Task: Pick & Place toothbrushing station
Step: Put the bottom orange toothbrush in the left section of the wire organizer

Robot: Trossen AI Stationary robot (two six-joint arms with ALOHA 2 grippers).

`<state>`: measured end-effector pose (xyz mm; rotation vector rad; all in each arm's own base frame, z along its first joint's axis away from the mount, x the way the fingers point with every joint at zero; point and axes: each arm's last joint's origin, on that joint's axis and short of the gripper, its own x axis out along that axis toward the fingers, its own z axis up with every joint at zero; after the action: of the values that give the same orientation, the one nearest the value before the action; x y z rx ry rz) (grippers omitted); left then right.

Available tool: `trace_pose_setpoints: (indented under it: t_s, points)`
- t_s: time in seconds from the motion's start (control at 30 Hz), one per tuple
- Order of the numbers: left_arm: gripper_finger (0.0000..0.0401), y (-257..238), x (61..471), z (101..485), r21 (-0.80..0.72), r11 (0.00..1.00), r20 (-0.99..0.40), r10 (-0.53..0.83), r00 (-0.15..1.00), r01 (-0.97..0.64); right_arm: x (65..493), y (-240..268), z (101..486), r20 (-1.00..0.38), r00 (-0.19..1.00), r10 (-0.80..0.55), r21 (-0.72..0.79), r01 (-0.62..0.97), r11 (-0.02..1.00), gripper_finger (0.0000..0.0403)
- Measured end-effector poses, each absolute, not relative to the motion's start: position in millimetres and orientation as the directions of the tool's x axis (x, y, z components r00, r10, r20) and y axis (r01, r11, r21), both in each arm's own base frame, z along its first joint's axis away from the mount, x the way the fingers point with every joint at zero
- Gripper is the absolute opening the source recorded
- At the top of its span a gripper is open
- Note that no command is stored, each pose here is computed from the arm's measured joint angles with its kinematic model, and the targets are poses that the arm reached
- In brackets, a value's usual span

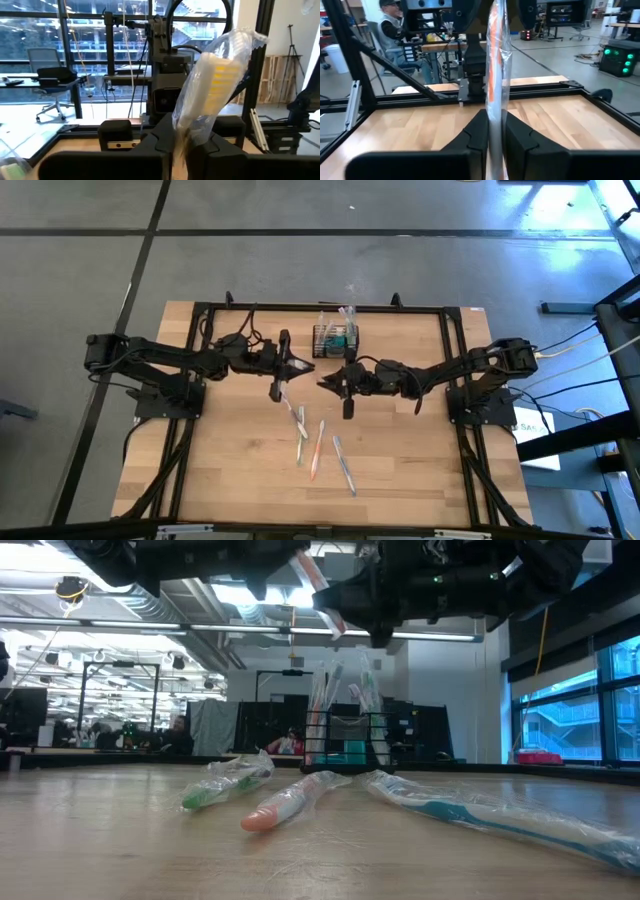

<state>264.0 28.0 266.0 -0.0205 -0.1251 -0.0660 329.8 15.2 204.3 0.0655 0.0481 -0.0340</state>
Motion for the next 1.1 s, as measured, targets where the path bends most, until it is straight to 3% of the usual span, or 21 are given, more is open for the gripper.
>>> trace_pose_setpoints:
  t_s: [0.17, 0.4, 0.63, 0.83, 1.1]
  points:
    - [0.0013, 29.3, 264.0, 266.0, 0.004, 1.0, 0.125, -0.023, 0.992, 0.023, 329.7, 13.9, 204.5, -0.047, 0.997, -0.064, 0.088, 0.068, 0.994, 0.0066]
    - [0.0014, 30.8, 264.2, 263.8, 0.004, 1.0, 0.104, 0.004, 0.995, -0.005, 326.4, 6.3, 210.1, -0.059, 0.994, -0.088, 0.116, 0.094, 0.989, 0.0153]
    - [0.0014, 53.1, 260.2, 263.9, 0.001, 0.995, 0.1, 0.095, 0.99, -0.096, 301.7, 1.3, 236.5, -0.157, 0.982, -0.101, 0.103, 0.118, 0.988, 0.0224]
    - [0.0014, 82.9, 252.7, 265.0, -0.057, 0.982, 0.097, 0.185, 0.978, -0.181, 285.3, 3.1, 251.0, -0.192, 0.977, -0.094, 0.098, 0.114, 0.989, 0.0242]
    - [0.0014, 116.7, 253.3, 296.0, -0.033, 0.955, 0.024, 0.296, 0.955, -0.295, 281.8, 4.3, 250.7, -0.225, 0.97, -0.089, 0.093, 0.113, 0.989, 0.0235]
